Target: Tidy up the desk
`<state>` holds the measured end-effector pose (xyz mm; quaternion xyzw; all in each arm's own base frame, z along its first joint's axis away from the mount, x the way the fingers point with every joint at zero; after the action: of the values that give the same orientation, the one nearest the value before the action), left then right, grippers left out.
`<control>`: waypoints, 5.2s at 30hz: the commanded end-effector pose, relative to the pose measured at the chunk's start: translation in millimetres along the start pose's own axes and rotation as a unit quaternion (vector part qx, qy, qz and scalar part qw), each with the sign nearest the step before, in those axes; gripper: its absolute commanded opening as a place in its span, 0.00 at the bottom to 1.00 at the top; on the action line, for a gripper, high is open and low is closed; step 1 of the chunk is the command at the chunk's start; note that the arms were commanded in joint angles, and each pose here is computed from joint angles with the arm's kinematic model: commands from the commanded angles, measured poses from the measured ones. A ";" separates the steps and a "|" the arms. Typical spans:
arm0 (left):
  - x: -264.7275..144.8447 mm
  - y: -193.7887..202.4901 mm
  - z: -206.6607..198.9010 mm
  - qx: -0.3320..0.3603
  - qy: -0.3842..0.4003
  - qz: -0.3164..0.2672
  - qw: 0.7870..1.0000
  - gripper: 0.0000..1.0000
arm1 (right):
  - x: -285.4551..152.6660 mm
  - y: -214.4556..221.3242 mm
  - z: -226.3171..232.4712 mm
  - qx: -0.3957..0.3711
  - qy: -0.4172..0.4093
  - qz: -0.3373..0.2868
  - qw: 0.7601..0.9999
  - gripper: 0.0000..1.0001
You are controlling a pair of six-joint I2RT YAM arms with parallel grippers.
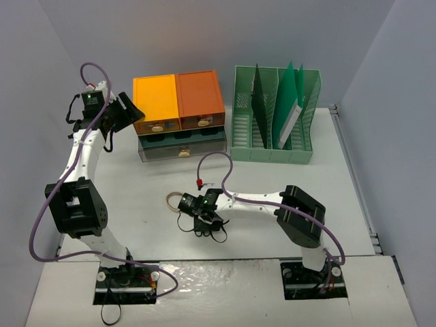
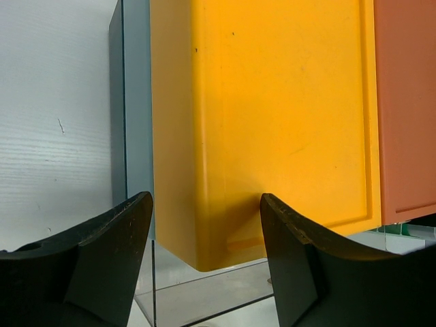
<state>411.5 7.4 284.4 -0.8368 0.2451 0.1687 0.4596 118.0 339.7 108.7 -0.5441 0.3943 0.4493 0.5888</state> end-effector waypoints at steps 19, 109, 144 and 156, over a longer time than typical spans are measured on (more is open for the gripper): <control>-2.1 29.9 22.2 -0.007 -0.058 0.074 0.996 0.60 | -4.5 -5.3 22.1 -0.008 -0.011 -0.026 1.000 0.33; 0.6 32.0 26.8 -0.018 -0.054 0.069 0.996 0.60 | -85.7 -277.6 19.9 -0.360 -0.058 -0.262 0.893 0.00; 6.3 31.6 30.5 -0.012 -0.064 0.074 0.995 0.60 | -129.0 -279.2 27.2 -0.372 0.096 -0.413 0.826 0.00; 4.5 30.8 29.4 -0.011 -0.063 0.071 0.995 0.60 | -119.5 -277.4 20.8 -0.367 0.162 -0.467 0.788 0.00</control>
<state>407.4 9.5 283.0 -0.8413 0.2468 0.1647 0.4520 343.8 357.2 257.0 -0.9025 0.0044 0.2431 0.3554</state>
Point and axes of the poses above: each gripper's point midway between its finger pads, its own x axis out along the fingers, its own z axis along the line the jaws close on, y = z × x, the point moved 9 cm from there along -x, back along the fingers, and after that the axes turned 1 degree about x, right-handed, at the moved point
